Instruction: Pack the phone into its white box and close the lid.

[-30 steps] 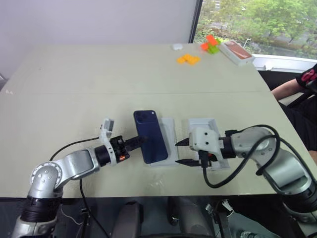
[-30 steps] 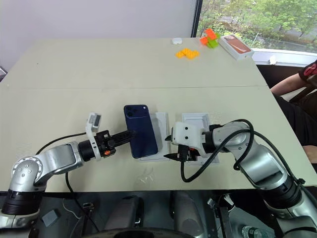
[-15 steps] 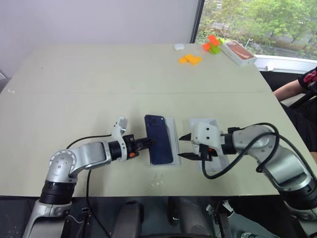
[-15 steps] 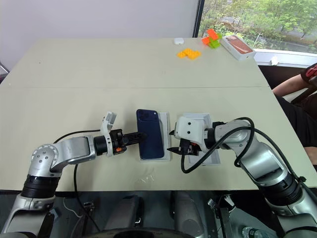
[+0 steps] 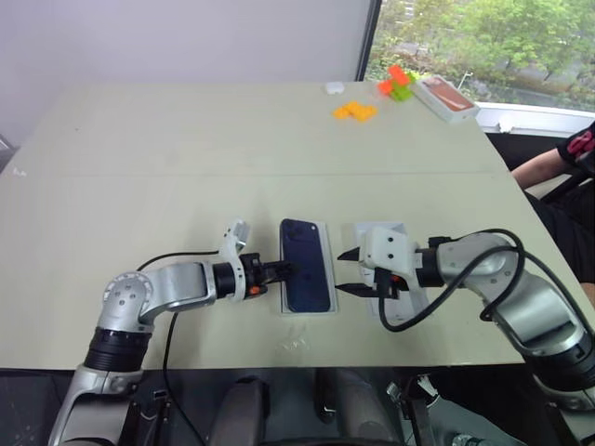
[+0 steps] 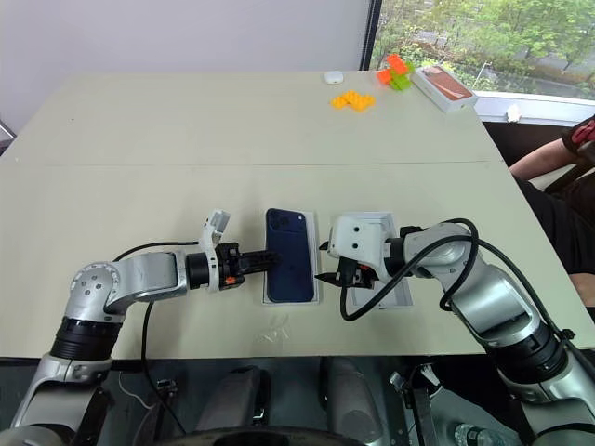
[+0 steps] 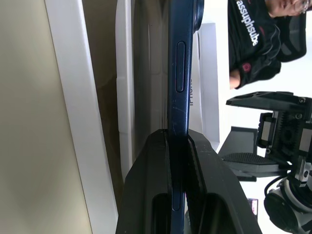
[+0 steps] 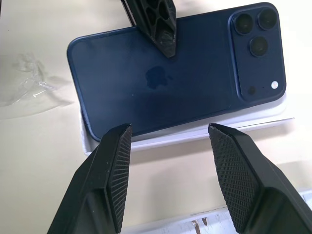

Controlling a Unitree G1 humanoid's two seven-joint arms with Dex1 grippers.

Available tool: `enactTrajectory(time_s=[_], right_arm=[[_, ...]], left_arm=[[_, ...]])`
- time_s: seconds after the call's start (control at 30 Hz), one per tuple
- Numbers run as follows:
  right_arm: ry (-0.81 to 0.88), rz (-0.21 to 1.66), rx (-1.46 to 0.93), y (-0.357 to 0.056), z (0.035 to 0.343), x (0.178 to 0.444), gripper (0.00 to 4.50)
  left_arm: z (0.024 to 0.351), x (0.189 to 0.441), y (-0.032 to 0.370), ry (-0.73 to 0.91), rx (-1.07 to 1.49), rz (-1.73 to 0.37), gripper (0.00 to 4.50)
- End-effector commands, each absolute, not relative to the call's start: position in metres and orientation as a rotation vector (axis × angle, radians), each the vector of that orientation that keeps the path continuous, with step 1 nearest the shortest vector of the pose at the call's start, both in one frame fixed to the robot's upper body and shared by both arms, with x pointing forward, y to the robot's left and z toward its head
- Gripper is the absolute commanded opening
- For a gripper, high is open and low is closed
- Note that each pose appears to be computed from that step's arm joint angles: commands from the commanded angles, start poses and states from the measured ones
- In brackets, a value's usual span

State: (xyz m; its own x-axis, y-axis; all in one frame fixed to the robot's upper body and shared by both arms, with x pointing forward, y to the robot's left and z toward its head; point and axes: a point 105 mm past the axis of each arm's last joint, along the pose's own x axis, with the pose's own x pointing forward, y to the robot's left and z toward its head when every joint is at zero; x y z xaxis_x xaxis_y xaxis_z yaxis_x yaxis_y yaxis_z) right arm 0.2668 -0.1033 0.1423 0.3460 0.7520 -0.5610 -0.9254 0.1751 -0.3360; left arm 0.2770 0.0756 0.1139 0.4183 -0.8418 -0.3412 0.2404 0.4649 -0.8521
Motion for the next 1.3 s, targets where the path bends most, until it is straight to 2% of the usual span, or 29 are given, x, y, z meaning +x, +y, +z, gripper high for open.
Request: enactTrajectory(time_s=[0.03,0.1,0.27,0.7,0.83,0.97,1.07,1.13,1.3], right_arm=[[0.256,1.205,-0.739,-0.103,0.151,0.268,2.65],[0.256,1.207,-0.741,-0.102,0.151,0.268,2.67],[0.255,1.209,-0.743,-0.101,0.151,0.268,2.67],[0.245,1.207,-0.738,-0.098,0.151,0.27,2.67],[0.235,1.196,-0.736,-0.098,0.152,0.273,2.67],[0.229,1.176,-0.729,-0.097,0.153,0.277,2.67],[0.222,1.142,-0.719,-0.098,0.153,0.283,2.67],[0.217,1.119,-0.711,-0.098,0.154,0.288,2.67],[0.205,1.109,-0.709,-0.098,0.155,0.291,2.67]], left_arm=[[0.128,0.278,0.072,0.843,-0.815,-0.831,0.47],[0.128,0.278,0.072,0.841,-0.815,-0.83,1.27],[0.135,0.278,0.076,0.805,-0.813,-0.844,3.77],[0.154,0.263,0.105,0.751,-0.648,-0.899,3.77],[0.151,0.267,0.129,0.739,-0.607,-0.79,3.77],[0.159,0.288,0.157,0.577,-0.562,-0.644,3.77],[0.179,0.305,0.18,0.331,-0.449,-0.517,3.77],[0.184,0.307,0.191,0.21,-0.309,-0.452,3.77],[0.157,0.292,0.185,0.245,-0.089,-0.529,3.77]])
